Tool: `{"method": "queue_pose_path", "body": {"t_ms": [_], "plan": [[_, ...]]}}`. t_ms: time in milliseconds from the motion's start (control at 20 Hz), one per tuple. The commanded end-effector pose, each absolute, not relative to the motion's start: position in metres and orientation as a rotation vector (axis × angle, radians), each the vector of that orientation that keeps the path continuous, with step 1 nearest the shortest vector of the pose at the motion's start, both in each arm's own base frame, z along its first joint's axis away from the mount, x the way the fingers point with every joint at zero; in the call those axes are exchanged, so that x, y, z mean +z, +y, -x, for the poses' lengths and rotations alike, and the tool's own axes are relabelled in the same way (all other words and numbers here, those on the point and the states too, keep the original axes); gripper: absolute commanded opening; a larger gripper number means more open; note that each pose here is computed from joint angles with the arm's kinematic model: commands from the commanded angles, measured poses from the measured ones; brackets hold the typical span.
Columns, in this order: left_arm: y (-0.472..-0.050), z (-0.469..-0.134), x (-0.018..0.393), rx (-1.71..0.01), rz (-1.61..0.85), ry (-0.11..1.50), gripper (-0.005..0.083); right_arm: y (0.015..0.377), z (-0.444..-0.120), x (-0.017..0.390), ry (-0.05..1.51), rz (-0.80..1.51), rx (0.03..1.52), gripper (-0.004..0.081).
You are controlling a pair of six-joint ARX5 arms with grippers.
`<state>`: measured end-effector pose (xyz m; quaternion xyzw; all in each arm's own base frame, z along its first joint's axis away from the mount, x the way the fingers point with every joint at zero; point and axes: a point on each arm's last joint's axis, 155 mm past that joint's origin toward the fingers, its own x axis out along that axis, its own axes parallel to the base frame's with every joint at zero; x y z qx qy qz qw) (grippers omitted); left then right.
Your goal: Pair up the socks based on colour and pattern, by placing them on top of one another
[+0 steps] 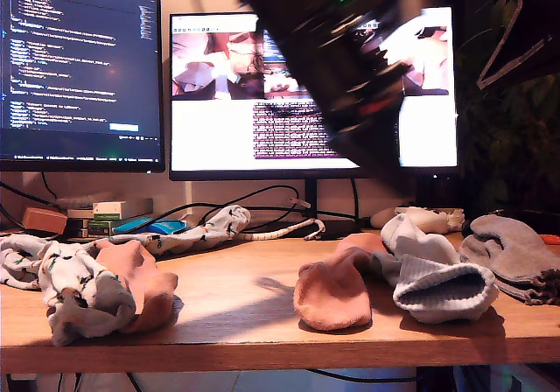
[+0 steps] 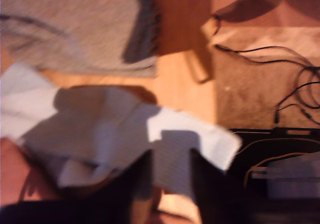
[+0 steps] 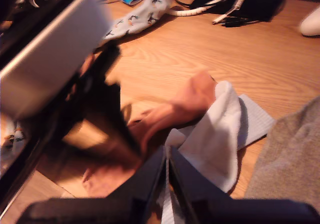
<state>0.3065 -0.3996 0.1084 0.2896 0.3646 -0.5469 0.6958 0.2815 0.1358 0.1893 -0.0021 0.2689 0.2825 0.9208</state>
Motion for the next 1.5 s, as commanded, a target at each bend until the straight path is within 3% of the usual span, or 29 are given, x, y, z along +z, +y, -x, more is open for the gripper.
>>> {"method": "queue_pose_path", "body": {"t_ms": [0,200,500,650,850,1450], "plan": [[-0.382,-0.326,0.113,-1.16,-0.615,0.819,-0.002,0.137,-0.281,0.187,0.551,0.008,0.587,-0.0013],[-0.352,-0.36,0.107,-1.122,-0.552,0.819,-0.002,0.137,-0.281,0.187,0.542,0.03,0.594,-0.0013],[-0.351,-0.324,0.055,-1.296,-0.545,0.802,-0.002,0.138,-0.284,0.193,0.5,0.078,0.607,-0.0013],[-0.372,-0.314,0.053,-1.335,-0.567,0.721,-0.002,0.138,-0.282,0.19,0.516,0.08,0.608,-0.0013],[-0.385,-0.322,0.06,-1.31,-0.596,0.639,-0.002,0.137,-0.281,0.187,0.529,0.08,0.608,-0.0013],[-0.383,-0.326,0.036,-1.314,-0.578,0.682,-0.002,0.137,-0.281,0.188,0.524,0.079,0.608,-0.0013]]}}
